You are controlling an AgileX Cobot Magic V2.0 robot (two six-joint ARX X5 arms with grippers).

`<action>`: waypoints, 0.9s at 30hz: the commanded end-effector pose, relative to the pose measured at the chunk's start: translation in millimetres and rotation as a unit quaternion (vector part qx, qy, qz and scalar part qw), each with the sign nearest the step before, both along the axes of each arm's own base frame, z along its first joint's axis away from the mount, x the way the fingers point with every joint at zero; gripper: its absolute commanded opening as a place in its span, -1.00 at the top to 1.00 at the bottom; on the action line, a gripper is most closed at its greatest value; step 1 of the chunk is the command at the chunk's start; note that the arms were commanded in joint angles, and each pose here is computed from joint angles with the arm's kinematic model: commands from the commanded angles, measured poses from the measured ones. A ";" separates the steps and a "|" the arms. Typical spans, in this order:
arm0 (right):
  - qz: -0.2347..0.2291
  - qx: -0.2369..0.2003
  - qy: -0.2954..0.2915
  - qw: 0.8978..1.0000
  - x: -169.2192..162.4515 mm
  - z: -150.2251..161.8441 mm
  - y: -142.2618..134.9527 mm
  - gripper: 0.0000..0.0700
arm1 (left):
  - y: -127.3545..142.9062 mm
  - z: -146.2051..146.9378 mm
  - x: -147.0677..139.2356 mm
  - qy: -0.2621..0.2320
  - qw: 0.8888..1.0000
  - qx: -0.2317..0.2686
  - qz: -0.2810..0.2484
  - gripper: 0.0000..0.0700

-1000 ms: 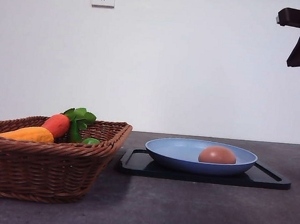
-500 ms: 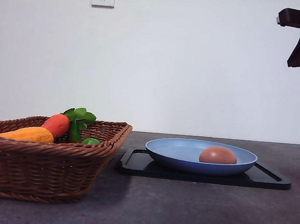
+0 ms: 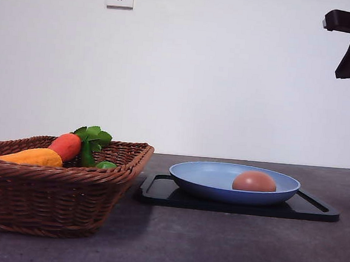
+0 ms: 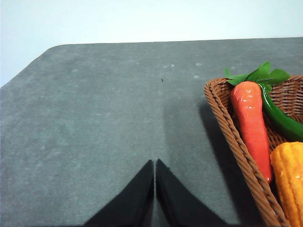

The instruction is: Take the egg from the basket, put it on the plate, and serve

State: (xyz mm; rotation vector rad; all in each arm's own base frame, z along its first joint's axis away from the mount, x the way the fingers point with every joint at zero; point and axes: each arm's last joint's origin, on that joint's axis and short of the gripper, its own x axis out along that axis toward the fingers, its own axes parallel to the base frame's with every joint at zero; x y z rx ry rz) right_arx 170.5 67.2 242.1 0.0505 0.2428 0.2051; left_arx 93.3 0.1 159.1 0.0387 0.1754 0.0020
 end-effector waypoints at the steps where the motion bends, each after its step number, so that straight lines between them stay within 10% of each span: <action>1: 0.001 0.007 -0.006 1.000 0.8 3.3 1.3 1.00 | 0.3 1.5 0.0 -0.007 1.000 0.001 0.003 1.00; 13: 0.000 -0.009 -0.010 1.000 -4.6 5.2 -1.4 1.00 | 0.3 1.4 0.0 -0.007 1.000 0.001 0.003 1.00; 27: -0.153 -0.025 -0.137 0.978 -78.4 20.3 -58.5 1.00 | 0.3 1.5 0.0 -0.007 1.000 0.001 0.003 1.00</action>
